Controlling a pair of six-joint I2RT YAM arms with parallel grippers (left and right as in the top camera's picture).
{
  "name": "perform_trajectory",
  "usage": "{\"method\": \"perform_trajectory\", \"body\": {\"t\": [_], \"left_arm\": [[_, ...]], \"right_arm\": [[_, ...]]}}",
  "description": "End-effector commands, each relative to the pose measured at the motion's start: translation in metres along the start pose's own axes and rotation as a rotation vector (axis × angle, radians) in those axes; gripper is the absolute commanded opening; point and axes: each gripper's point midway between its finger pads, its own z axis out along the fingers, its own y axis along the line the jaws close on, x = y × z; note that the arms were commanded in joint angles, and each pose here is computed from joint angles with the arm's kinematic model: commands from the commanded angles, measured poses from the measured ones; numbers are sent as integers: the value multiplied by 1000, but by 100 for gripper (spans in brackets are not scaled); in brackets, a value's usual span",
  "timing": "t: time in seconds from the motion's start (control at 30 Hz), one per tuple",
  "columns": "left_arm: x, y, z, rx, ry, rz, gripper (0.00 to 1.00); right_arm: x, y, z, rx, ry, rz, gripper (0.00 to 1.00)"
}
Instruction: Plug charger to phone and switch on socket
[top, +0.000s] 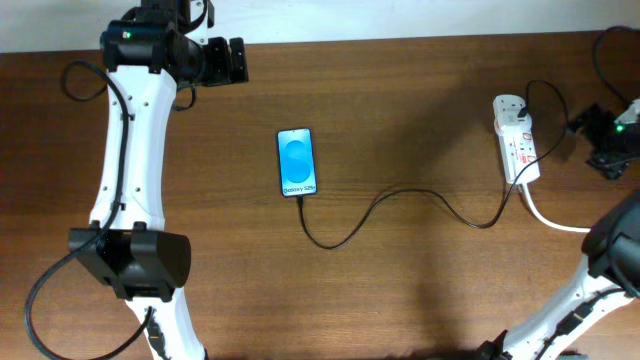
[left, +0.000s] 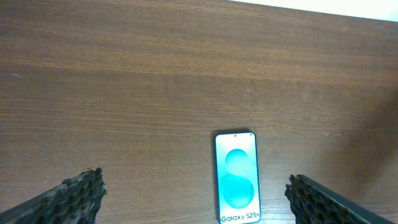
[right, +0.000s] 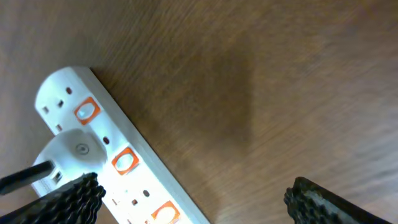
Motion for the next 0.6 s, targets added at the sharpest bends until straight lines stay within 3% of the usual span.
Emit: {"method": "perform_trajectory", "body": {"t": [0.0, 0.57], "left_arm": [[-1, 1, 0, -7, -2, 1, 99], [-1, 1, 0, -7, -3, 1, 99]], "right_arm": [[7, 9, 23, -1, 33, -47, 98], [29, 10, 62, 60, 110, -91, 98]]}}
